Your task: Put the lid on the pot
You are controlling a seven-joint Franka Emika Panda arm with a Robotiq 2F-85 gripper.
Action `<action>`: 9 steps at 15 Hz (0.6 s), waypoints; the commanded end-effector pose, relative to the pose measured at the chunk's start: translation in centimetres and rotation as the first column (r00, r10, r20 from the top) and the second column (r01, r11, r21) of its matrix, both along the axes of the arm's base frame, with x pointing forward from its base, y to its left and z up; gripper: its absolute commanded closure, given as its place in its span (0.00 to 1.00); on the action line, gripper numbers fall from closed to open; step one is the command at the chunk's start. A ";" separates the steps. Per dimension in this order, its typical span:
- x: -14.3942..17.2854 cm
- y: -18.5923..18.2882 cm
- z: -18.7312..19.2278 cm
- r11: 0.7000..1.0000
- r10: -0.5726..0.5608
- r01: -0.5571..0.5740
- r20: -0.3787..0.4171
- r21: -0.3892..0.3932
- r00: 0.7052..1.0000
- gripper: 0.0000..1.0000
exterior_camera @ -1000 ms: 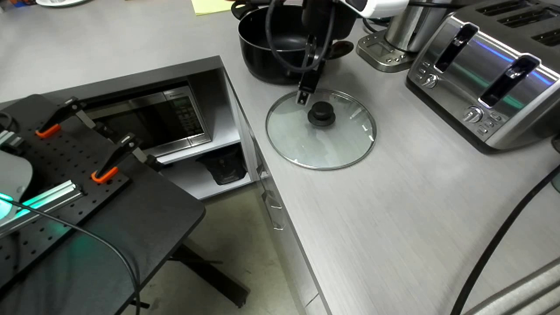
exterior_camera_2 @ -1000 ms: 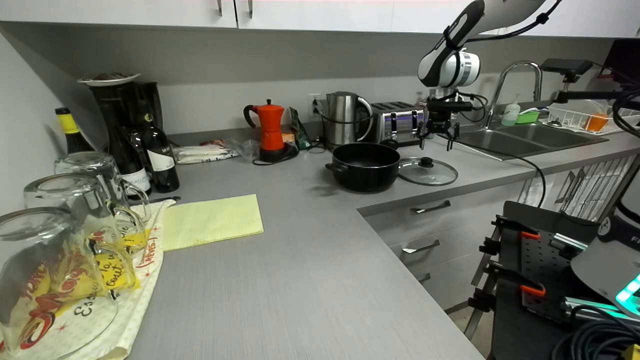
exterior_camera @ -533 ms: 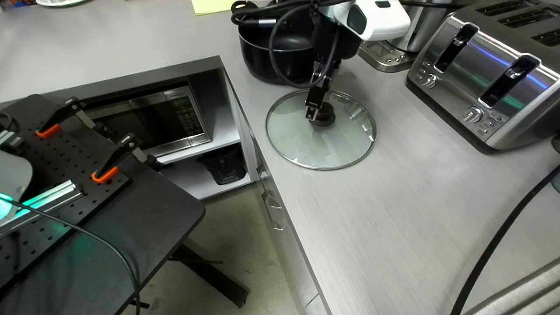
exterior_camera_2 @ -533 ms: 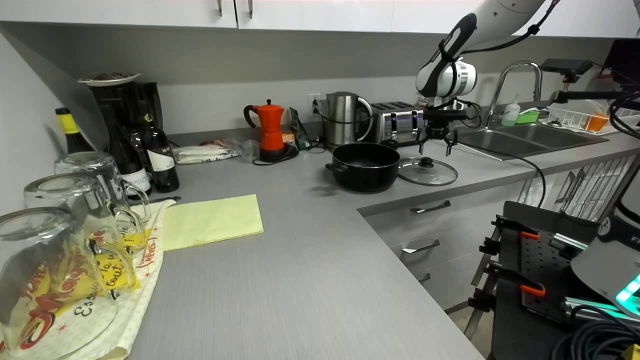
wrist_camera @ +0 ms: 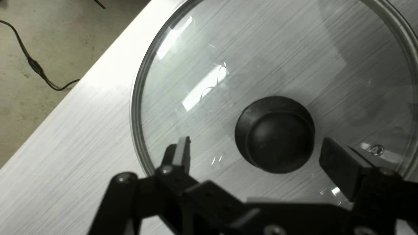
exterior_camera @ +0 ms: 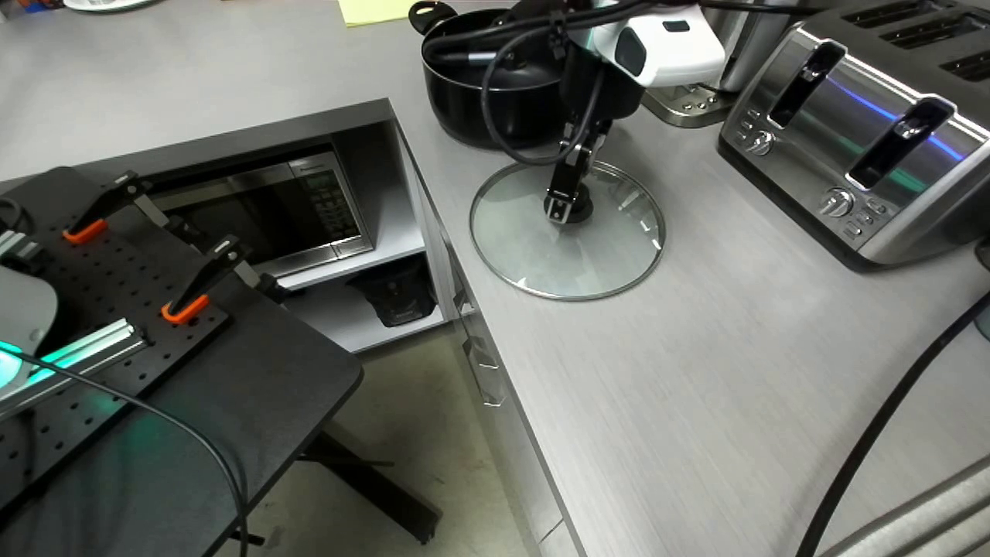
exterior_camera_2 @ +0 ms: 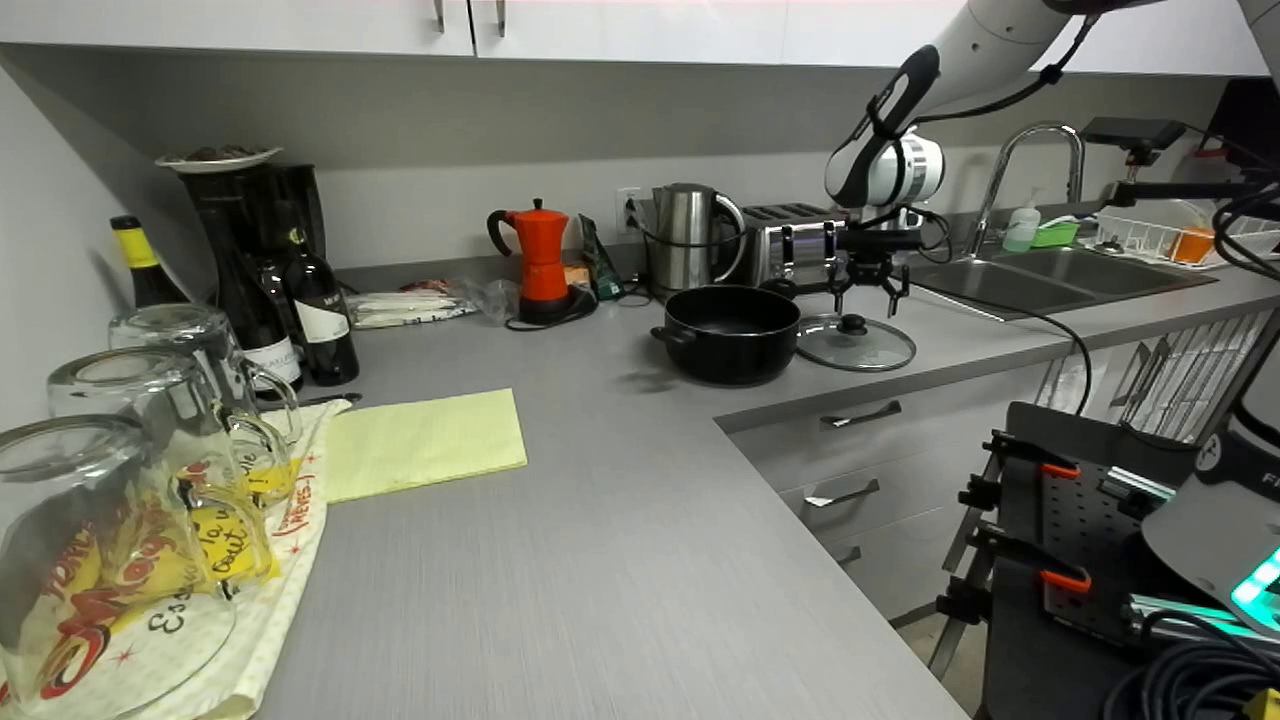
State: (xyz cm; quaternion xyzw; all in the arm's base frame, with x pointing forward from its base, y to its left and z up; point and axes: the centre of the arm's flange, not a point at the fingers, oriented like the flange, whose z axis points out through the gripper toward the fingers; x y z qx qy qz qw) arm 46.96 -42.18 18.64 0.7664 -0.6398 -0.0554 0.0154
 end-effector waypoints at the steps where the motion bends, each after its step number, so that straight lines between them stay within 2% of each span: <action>1: 1.2 0.0 -0.2 0.999 -0.014 0.013 -0.011 -0.047 1.000 0.00; 9: 2.7 1.1 -0.9 0.997 0.005 -0.008 -0.038 -0.080 0.999 0.00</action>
